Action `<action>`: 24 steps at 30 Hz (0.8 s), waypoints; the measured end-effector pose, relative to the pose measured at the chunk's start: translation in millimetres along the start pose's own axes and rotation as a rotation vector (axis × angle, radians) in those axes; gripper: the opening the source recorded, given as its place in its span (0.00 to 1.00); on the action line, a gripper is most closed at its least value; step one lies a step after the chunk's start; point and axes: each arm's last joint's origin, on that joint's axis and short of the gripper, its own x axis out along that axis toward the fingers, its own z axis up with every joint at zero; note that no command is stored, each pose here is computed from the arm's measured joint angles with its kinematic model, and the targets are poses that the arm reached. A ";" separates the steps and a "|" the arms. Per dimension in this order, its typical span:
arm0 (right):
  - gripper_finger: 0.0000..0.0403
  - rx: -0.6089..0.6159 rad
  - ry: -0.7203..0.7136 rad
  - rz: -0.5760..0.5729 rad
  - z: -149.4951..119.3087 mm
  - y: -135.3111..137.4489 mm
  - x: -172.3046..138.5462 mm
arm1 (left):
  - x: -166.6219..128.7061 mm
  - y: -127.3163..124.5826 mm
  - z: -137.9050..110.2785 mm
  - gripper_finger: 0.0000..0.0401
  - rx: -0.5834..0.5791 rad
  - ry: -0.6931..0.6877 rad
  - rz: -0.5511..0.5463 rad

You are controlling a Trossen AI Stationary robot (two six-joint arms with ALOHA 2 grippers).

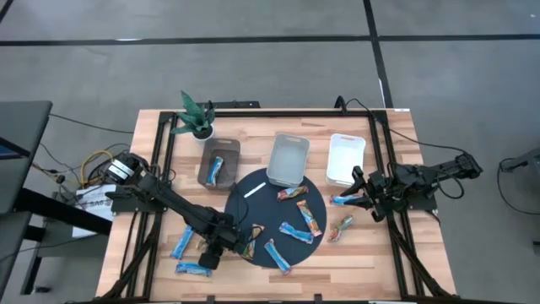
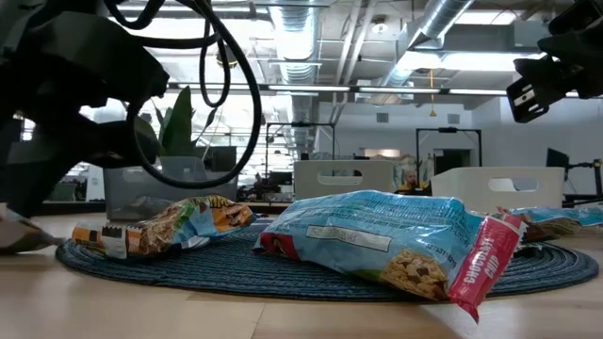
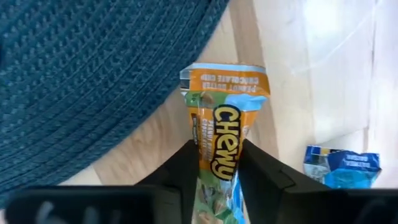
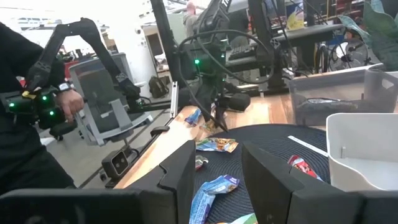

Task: Pick and place Granola Bars by type
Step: Put the yellow granola bar into the black bin

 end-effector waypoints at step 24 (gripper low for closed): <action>0.30 0.000 0.000 0.000 -0.1 0.0 0.0 | -187.7 71.5 -72.3 0.13 -0.815 -0.717 0.498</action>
